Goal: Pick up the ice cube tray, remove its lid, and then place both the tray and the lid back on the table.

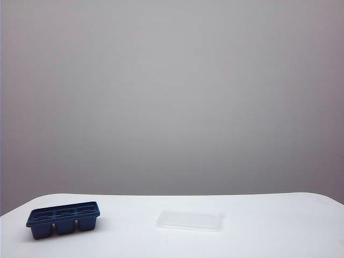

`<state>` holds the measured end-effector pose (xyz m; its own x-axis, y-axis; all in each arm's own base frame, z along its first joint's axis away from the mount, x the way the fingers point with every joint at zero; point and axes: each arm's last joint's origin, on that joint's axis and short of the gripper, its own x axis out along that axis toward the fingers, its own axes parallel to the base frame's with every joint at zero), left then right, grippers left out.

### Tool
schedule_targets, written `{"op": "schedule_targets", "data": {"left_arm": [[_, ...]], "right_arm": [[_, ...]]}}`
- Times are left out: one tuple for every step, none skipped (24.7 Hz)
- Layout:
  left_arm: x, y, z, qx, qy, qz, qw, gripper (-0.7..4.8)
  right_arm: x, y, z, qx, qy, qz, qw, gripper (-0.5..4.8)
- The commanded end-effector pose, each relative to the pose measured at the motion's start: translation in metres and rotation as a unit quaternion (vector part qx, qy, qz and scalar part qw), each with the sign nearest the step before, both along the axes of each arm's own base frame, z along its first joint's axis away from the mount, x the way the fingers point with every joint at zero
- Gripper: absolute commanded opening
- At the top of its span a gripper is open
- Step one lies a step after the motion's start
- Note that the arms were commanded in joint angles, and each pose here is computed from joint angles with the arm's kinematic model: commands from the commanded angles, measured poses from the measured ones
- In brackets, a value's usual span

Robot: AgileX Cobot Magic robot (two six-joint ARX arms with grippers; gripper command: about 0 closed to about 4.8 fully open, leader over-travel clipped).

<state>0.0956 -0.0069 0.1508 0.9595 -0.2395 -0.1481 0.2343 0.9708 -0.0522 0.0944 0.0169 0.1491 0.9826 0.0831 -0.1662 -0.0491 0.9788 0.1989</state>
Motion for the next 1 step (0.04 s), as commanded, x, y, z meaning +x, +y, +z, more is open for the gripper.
{"op": "schedule_targets", "data": {"left_arm": [[0.0001, 0.0001, -0.0006, 0.001, 0.001, 0.001, 1.0, 0.3]], "right_arm": [[0.0003, 0.0001, -0.0018, -0.001, 0.001, 0.001, 1.0, -0.05]]}}
